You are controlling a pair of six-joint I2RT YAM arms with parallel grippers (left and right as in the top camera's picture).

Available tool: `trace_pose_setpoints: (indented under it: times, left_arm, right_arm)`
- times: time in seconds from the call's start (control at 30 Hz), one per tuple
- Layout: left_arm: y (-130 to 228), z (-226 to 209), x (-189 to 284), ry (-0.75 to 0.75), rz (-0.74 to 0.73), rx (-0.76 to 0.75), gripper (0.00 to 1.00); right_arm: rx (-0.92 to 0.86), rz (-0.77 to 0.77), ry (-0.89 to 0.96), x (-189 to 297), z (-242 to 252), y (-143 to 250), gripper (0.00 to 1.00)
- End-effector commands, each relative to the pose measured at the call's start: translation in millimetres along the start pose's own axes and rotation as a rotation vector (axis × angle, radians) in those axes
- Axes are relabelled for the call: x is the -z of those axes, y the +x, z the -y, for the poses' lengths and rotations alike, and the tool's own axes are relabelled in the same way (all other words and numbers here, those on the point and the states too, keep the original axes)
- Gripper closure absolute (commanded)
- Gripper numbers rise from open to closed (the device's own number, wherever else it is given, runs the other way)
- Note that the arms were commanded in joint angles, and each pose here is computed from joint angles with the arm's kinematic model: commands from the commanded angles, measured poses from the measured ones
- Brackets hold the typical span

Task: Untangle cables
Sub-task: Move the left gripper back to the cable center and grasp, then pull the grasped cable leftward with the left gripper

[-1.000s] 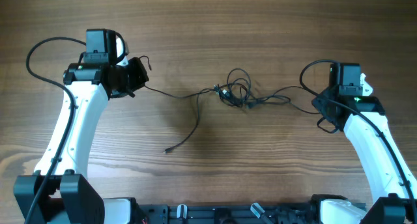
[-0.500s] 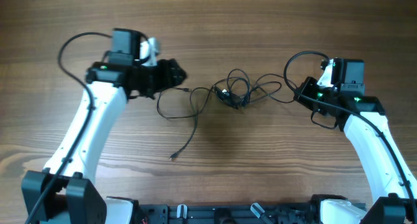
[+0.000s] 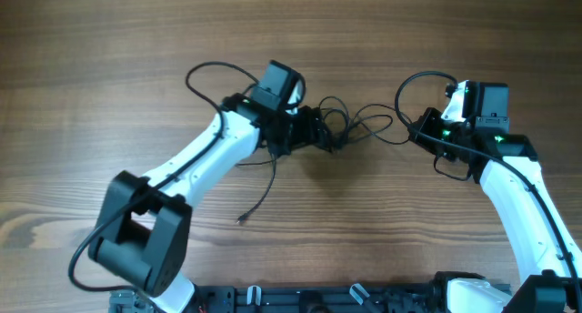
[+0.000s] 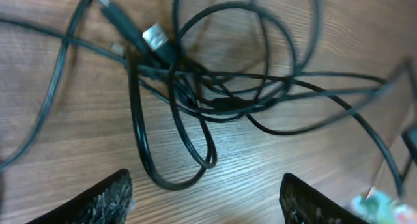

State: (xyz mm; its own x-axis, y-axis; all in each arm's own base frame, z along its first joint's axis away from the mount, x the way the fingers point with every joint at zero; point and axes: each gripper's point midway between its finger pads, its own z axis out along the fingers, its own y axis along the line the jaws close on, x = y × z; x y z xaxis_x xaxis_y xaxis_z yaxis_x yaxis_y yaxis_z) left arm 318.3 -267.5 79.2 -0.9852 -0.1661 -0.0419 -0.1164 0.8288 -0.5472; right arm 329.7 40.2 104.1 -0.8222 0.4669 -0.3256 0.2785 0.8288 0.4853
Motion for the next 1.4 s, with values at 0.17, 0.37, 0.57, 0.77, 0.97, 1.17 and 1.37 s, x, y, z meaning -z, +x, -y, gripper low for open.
trace_pose_setpoints:
  times: [0.17,0.37,0.57,0.77,0.97,1.17,1.37]
  left_arm:
    - [-21,-15,-21,-0.147,0.184,0.105,0.33]
    - [-22,-16,-23,-0.157,0.2,0.116,0.37]
    - [-4,-7,-37,-0.166,0.164,0.071,0.38]
    - [-2,-10,-38,-0.192,0.174,0.062,0.61]
    - [-4,-26,-33,-0.253,0.178,0.069,0.95]
    - [-30,-51,8,-0.275,0.226,0.151,0.96]
    - [-63,-105,84,-0.356,0.32,0.181,0.96]
  right_arm:
    - [0.018,-0.012,-0.02,2,-4,2,0.96]
    - [0.016,-0.016,-0.018,2,-3,3,0.96]
    - [0.014,-0.017,-0.017,2,-3,3,0.96]
    - [0.015,-0.021,-0.011,2,-2,4,0.96]
    - [0.013,-0.026,-0.008,2,-1,5,0.96]
    - [0.005,-0.007,0.089,2,16,4,0.96]
    - [-0.045,0.04,0.35,13,63,2,0.96]
